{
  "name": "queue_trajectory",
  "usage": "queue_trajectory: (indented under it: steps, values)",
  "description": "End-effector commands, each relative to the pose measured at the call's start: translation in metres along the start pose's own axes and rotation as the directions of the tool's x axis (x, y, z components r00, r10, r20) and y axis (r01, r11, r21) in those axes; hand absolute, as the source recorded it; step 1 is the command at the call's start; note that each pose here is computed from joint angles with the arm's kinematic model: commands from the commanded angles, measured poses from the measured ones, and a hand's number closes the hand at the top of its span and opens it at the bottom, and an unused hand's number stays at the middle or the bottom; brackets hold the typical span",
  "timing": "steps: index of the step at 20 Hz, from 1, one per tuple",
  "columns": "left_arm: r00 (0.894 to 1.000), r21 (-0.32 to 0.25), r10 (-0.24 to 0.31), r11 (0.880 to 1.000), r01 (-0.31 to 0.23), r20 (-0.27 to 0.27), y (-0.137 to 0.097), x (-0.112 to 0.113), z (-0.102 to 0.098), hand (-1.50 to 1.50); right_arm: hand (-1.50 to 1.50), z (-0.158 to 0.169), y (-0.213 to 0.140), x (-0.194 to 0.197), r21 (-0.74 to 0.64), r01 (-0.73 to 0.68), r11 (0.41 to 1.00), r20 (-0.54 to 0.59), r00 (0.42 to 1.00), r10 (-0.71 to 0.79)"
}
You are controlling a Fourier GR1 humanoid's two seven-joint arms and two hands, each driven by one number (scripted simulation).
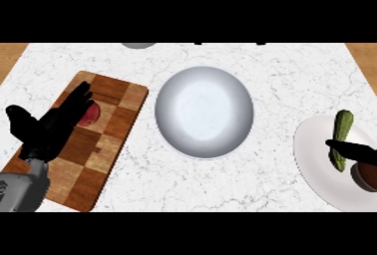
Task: Pick the squash from the plate and place it in the bowl
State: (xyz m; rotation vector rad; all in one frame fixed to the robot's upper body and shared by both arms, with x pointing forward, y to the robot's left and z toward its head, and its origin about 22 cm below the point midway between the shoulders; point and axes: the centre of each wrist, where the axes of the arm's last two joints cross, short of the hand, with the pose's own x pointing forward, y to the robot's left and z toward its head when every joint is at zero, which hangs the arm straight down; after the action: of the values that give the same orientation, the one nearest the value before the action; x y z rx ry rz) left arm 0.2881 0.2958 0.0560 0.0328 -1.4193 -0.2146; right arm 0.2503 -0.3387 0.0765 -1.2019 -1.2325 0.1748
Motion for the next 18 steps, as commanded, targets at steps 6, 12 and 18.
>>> queue_trajectory:
  steps: [6,12,18]
  values:
    - [1.000,-0.002,-0.011,1.000,0.011,0.007,0.012,0.013,0.000,0.00,-1.50,-0.021,-0.020,0.095,0.222,-0.212,0.952,-0.124,0.962,0.243]
    - [1.000,0.008,0.002,1.000,-0.003,0.007,0.011,0.008,-0.008,0.00,-1.50,-0.034,-0.037,0.121,0.362,-0.274,0.891,-0.181,0.917,0.356]
    - [1.000,-0.004,0.015,1.000,-0.015,0.014,-0.007,0.012,0.000,0.00,-1.50,-0.034,-0.023,0.107,0.404,-0.278,0.872,-0.233,0.890,0.392]
